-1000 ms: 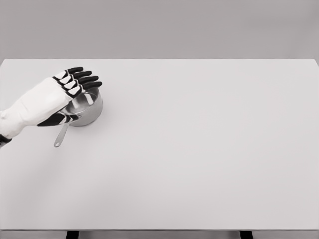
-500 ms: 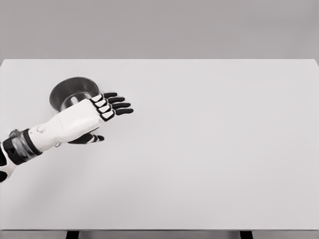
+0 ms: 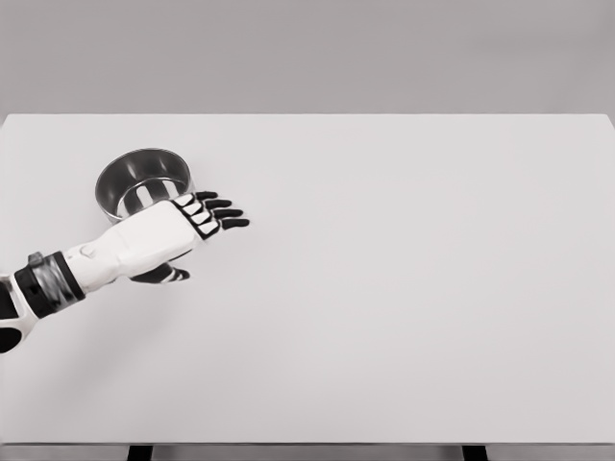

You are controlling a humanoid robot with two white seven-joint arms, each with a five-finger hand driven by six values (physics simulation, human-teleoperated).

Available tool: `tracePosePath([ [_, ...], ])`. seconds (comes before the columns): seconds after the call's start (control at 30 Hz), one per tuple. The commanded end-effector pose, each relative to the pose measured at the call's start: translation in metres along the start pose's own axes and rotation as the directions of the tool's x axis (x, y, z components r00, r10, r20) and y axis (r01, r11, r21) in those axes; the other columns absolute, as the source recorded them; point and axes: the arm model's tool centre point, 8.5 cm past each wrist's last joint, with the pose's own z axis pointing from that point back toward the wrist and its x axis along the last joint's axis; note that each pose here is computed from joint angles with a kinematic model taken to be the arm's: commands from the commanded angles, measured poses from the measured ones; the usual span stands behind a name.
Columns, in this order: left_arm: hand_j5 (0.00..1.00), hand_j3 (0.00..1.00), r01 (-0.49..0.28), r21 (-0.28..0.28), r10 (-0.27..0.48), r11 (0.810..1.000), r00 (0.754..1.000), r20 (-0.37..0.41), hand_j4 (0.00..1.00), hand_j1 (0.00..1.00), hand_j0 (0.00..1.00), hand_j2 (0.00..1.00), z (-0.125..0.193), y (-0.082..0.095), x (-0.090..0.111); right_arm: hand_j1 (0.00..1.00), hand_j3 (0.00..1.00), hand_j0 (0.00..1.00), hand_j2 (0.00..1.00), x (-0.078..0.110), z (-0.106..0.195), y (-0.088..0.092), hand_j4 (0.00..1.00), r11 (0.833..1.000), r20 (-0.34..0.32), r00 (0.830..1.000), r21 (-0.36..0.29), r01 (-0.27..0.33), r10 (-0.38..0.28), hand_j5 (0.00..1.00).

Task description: Rotate pot handle

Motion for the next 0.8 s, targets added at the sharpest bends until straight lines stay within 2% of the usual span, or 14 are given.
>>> tracePosePath([
  [0.0,1.00,1.00,-0.015,-0.001,0.015,1.000,0.998,-0.055,1.00,1.00,1.00,1.00,0.000,0.000,-0.006,1.00,1.00,1.00,1.00,0.000,0.000,0.000,1.00,1.000,0.000,1.000,0.000,0.000,0.000,1.00],
  [0.17,1.00,1.00,0.011,-0.011,-0.012,1.000,0.997,-0.071,1.00,1.00,1.00,1.00,0.000,0.001,-0.008,1.00,1.00,1.00,1.00,0.000,0.000,0.000,1.00,1.000,0.000,1.000,0.000,0.000,0.000,1.00],
  [0.23,1.00,1.00,-0.013,-0.018,0.010,1.000,0.990,-0.138,1.00,1.00,1.00,1.00,0.002,-0.003,-0.014,1.00,1.00,1.00,1.00,0.000,0.000,0.000,1.00,1.000,0.001,1.000,0.000,0.000,0.000,1.00],
  [0.27,1.00,1.00,-0.013,-0.019,0.010,1.000,0.990,-0.143,1.00,1.00,1.00,1.00,0.002,-0.003,-0.014,1.00,1.00,1.00,1.00,0.000,0.000,0.000,1.00,1.000,0.000,1.000,0.000,0.000,0.000,1.00],
  [0.47,1.00,1.00,0.012,-0.043,-0.019,0.999,0.988,-0.153,1.00,1.00,1.00,1.00,0.002,-0.005,-0.015,1.00,1.00,1.00,1.00,0.000,0.000,0.000,1.00,1.000,0.000,1.000,0.000,0.000,0.000,1.00],
  [0.77,1.00,1.00,0.021,-0.043,-0.028,0.999,0.986,-0.164,1.00,1.00,1.00,1.00,0.005,-0.002,-0.019,1.00,1.00,1.00,1.00,0.000,0.000,0.000,1.00,1.000,0.000,1.000,0.000,0.000,0.000,1.00],
])
